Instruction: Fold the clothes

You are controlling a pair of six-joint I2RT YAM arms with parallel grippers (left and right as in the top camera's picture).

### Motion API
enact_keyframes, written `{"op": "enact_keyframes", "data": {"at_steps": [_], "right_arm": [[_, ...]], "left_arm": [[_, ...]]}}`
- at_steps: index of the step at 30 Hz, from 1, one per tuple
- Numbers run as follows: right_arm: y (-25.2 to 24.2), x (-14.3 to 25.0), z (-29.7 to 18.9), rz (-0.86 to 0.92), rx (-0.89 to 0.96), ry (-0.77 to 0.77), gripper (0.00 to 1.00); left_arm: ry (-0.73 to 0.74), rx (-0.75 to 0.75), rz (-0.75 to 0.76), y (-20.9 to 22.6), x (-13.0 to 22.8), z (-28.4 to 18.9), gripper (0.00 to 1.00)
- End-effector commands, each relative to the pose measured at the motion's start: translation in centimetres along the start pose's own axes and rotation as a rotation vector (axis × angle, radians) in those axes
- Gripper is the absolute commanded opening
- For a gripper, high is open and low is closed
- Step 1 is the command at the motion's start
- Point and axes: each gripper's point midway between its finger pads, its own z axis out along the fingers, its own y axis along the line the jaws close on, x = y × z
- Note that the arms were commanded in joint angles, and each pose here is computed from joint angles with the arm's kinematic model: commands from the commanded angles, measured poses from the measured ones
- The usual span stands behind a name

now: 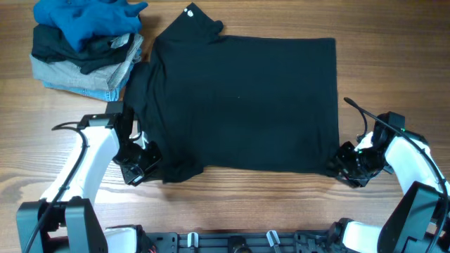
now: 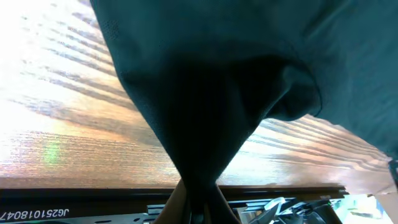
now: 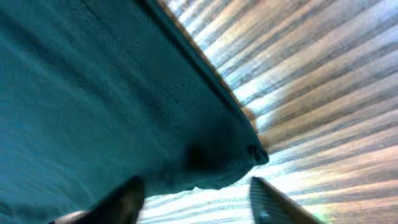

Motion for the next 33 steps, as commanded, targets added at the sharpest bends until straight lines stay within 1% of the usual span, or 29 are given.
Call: {"op": "enact_keyframes", "data": {"at_steps": [1, 5, 8, 10, 12, 13, 14, 16, 18, 19, 21, 22, 23, 24, 27, 29, 33], "right_arm": [[-0.4, -0.2, 0.1, 0.017, 0.028, -0.004, 0.65], [-1.3, 0.0, 1.5, 0.087, 0.044, -0.021, 0.65], [-1.9, -0.4, 1.8, 0.111, 0.069, -0.048, 0.62], [-1.6, -1.0, 1.7, 0.106, 0.057, -0.070, 0.49], [-1.7, -0.1, 1.6, 0.105, 0.060, -0.031, 0.25], [-1.7, 0.0, 1.4, 0.105, 0.063, -0.022, 0.18], [-1.5, -0.1, 1.0, 0.098, 0.065, -0.019, 0.12], [-0.5, -0.8, -0.8, 0.057, 0.060, -0.027, 0.04], [0.6, -1.3, -2.7, 0.044, 0.046, -0.032, 0.04], [2.3, -1.8, -4.0, -0.003, -0.016, -0.035, 0.04], [4.6, -2.4, -5.4, -0.036, -0.115, -0.047, 0.04], [6.3, -2.9, -5.9, -0.080, -0.199, -0.062, 0.04], [7.2, -4.1, -6.2, -0.103, -0.238, -0.111, 0.04], [7.8, -5.2, -6.5, -0.114, -0.260, -0.156, 0.04], [8.7, -7.0, -7.1, -0.093, -0.293, -0.230, 0.04], [8.0, -7.7, -6.9, 0.010, -0.262, -0.246, 0.04], [8.5, -8.7, -7.3, 0.002, -0.281, -0.291, 0.04]], "left_arm": [[-0.041, 0.013, 0.029, -0.6, -0.7, -0.9, 0.04], [-0.042, 0.013, 0.030, -0.6, -0.8, -0.9, 0.04], [-0.042, 0.013, 0.030, -0.6, -0.8, -0.9, 0.04], [-0.042, 0.013, 0.030, -0.6, -0.8, -0.9, 0.04], [-0.038, 0.011, 0.028, -0.5, -0.7, -0.9, 0.04], [-0.036, 0.010, 0.027, -0.5, -0.6, -0.9, 0.04], [-0.035, 0.010, 0.027, -0.5, -0.6, -0.9, 0.04], [-0.036, 0.010, 0.027, -0.5, -0.6, -0.9, 0.04], [-0.038, 0.012, 0.028, -0.7, -0.6, -1.2, 0.04], [-0.045, 0.014, 0.031, -1.1, -0.8, -2.2, 0.04], [-0.094, 0.035, 0.053, -2.4, -1.7, -4.1, 0.04], [-0.179, 0.062, 0.090, -3.7, -3.5, -5.7, 0.04], [-0.258, 0.092, 0.146, -4.9, -5.1, -6.6, 0.04], [-0.311, 0.106, 0.169, -5.4, -6.3, -7.0, 0.04], [-0.420, 0.139, 0.237, -6.8, -8.6, -8.0, 0.04], [-0.479, 0.163, 0.262, -7.7, -9.8, -8.8, 0.04], [-0.580, 0.205, 0.312, -9.4, -11.6, -10.1, 0.04]]}}
